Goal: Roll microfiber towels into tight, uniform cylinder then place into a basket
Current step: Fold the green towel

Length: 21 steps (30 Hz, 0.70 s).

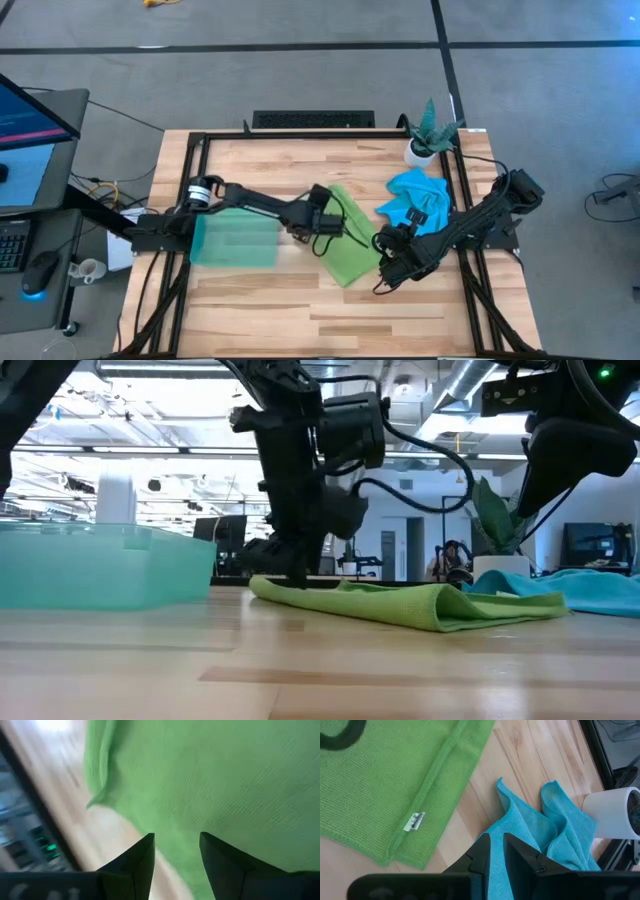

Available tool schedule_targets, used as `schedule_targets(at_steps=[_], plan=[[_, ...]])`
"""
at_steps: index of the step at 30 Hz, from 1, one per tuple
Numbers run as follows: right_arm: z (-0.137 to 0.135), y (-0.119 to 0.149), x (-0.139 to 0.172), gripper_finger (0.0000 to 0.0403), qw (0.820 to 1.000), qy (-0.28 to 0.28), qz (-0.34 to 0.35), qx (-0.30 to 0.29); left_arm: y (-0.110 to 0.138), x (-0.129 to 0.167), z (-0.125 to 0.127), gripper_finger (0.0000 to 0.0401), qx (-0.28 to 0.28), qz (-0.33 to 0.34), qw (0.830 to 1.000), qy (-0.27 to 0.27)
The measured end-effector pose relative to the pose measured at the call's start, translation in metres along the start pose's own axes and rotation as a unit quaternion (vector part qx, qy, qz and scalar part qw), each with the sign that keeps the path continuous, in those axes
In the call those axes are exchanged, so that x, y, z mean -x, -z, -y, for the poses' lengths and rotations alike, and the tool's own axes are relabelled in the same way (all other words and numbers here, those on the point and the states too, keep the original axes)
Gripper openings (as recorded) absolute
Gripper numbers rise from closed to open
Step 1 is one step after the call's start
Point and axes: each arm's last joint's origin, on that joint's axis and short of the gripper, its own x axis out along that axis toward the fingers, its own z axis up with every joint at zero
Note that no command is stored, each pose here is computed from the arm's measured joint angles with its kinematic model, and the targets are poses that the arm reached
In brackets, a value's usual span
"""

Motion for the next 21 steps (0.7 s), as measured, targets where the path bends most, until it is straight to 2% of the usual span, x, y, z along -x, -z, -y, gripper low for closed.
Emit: schedule_targets(at_steps=[5, 11, 14, 16, 19, 21], plan=[[0.0, 0.0, 0.0, 0.0075, 1.0, -0.001, 0.0, 0.0, -0.008, 0.024, -0.004, 0.0151, 0.072, 0.082, 0.992, 0.056], [-0.001, -0.001, 0.0, 0.0075, 1.0, -0.007, 0.002, -0.005, -0.035, 0.052, 0.013, 0.0151, 0.177, 0.201, 0.958, 0.102], [-0.001, -0.001, 0.0, 0.0075, 1.0, -0.007, 0.003, -0.004, -0.048, 0.058, 0.031, 0.0151, 0.211, 0.251, 0.939, 0.108], [-0.002, 0.0, 0.0, 0.0075, 1.0, -0.009, 0.002, -0.003, -0.051, 0.061, 0.041, 0.0151, 0.215, 0.25, 0.939, 0.101], [-0.002, -0.001, 0.0, 0.0075, 1.0, -0.008, 0.002, -0.001, -0.059, 0.069, 0.047, 0.0151, 0.25, 0.275, 0.924, 0.087], [-0.002, -0.001, 0.0, 0.0075, 1.0, -0.008, 0.002, 0.0, -0.061, 0.071, 0.054, 0.0151, 0.255, 0.275, 0.923, 0.083]])
